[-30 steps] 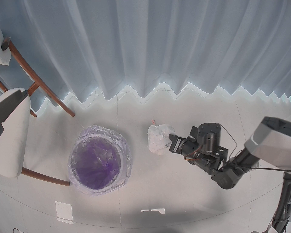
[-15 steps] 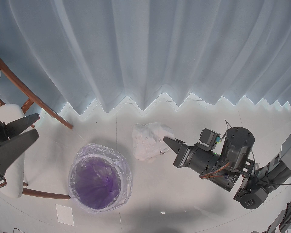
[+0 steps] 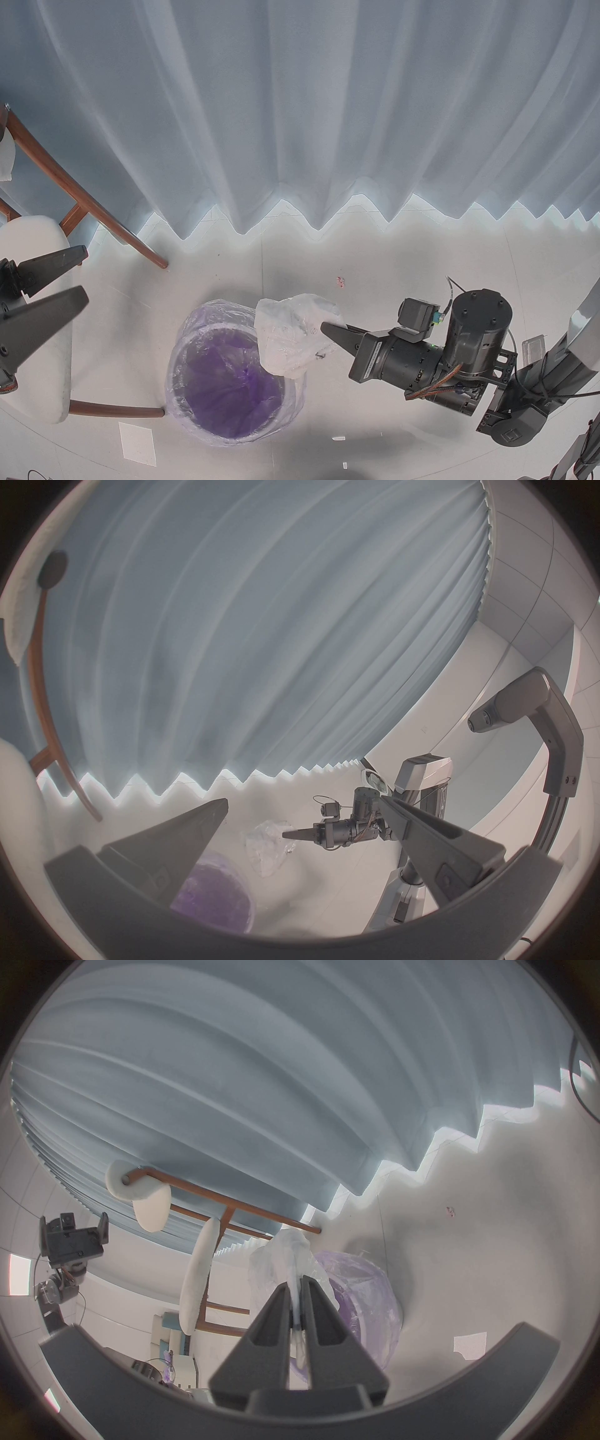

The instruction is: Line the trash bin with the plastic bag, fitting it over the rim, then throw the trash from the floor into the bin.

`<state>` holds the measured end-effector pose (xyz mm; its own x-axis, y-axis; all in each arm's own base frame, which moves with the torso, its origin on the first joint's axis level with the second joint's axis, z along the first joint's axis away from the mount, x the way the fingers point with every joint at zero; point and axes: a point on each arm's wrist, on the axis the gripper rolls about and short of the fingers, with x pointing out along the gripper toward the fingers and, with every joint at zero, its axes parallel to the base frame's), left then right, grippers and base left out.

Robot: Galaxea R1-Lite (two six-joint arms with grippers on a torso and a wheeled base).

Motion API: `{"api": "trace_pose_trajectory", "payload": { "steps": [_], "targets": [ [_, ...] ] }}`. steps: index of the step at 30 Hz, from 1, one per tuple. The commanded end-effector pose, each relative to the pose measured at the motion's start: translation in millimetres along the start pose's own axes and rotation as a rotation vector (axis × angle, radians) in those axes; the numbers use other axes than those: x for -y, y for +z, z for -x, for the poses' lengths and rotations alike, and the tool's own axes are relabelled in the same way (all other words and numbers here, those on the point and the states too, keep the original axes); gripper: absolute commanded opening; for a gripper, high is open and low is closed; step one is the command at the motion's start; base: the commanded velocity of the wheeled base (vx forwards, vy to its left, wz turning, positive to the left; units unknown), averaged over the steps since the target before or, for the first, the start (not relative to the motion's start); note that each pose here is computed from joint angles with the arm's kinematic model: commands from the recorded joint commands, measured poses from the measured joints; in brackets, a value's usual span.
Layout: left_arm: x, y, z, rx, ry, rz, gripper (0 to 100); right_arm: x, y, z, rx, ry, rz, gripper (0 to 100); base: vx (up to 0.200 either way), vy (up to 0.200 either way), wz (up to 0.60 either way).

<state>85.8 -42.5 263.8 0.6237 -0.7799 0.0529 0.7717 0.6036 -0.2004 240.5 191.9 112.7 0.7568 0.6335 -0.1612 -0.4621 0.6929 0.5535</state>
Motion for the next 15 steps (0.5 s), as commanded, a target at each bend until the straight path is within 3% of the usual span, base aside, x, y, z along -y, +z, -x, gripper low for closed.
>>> {"api": "trace_pose_trajectory", "payload": {
  "steps": [1, 8, 15],
  "targets": [
    [0.1, 0.7, 0.4, 0.001, 0.004, -0.001, 100, 9.2, -14.4, -7.2, -0.048, -0.032, 0.001, 0, 0.0, 0.2, 0.0],
    [0.9, 0.0, 0.8, 0.0, -0.004, -0.002, 100, 10.6, -41.6, -15.5, -0.129, -0.049, 0.009, 0, 0.0, 0.2, 0.0],
    [6.4, -9.5, -1.0, -0.037, -0.077, -0.017, 100, 23.6, -64.6, -32.9, -0.103, -0.085, 0.023, 0, 0.0, 0.2, 0.0]
  ]
}}
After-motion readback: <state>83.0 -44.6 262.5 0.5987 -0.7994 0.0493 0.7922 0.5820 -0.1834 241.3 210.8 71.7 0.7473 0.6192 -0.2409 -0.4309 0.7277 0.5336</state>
